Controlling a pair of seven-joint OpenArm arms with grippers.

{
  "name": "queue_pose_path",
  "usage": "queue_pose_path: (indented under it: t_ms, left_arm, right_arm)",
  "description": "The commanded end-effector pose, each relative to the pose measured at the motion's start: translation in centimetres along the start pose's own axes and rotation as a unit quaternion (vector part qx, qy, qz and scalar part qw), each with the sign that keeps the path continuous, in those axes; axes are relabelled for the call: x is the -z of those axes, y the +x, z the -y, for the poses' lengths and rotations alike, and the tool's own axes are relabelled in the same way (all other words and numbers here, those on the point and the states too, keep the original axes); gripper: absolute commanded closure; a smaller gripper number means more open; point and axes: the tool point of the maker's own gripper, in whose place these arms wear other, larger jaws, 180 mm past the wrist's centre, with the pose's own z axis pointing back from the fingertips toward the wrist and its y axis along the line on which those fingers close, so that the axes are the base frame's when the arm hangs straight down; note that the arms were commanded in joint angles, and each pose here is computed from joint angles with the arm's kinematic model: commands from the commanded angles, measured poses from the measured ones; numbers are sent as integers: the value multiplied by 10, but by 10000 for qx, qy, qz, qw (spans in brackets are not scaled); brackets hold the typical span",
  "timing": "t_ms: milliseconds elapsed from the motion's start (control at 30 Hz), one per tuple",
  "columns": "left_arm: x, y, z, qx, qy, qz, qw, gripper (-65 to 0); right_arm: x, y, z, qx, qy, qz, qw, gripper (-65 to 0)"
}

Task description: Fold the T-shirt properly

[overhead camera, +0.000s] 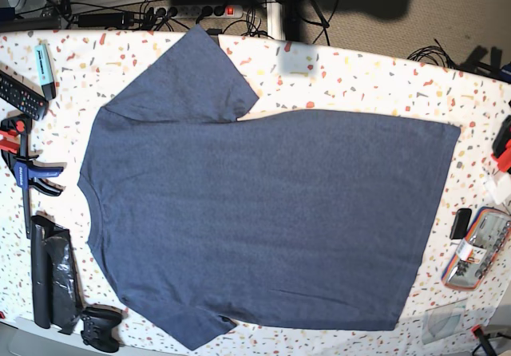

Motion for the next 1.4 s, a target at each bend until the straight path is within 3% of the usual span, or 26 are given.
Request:
queue_pose_path:
  t_ms: [0, 267, 433, 633, 800, 967, 1167, 1267, 1367]
  left_arm:
    - [-13, 3, -7, 68, 55, 115, 9999, -172]
    - [-71, 63, -10, 1111, 247, 809, 9902, -172]
    - [-103, 113, -6, 2189, 356, 1156, 9682, -172]
    - [-133, 185, 6, 3308, 460, 1742, 9263, -172]
    - [-156, 230, 22, 4057, 426, 2194, 8862, -172]
    - [-171, 267, 34, 4817, 314, 2580, 8369, -174]
    - [-173, 315, 43, 5410, 306, 2975, 7860, -322]
    - [-162, 331, 50, 5609, 141, 3057, 7693, -326]
    - [-137, 338, 43, 5799, 46, 2826, 7641, -326]
  right_arm:
    - [-15, 0, 4, -103, -16, 96, 9999, -246]
    - [-97, 30, -23, -1263, 182, 401, 9910, -246]
    - [-136, 66, -38, -2018, 25, 536, 9780, -246]
    - [-175, 128, -40, -2765, -449, 991, 9548, -246]
    - [-203, 166, -40, -3110, -830, 1476, 9352, -246]
    - [-222, 188, -32, -3212, -1218, 1739, 9229, -246]
    - [-228, 209, -24, -3354, -1451, 1945, 9103, -247]
    - [-231, 219, -22, -3394, -1530, 2080, 9045, -297]
    - [-233, 228, -20, -3430, -1598, 2198, 8992, -336]
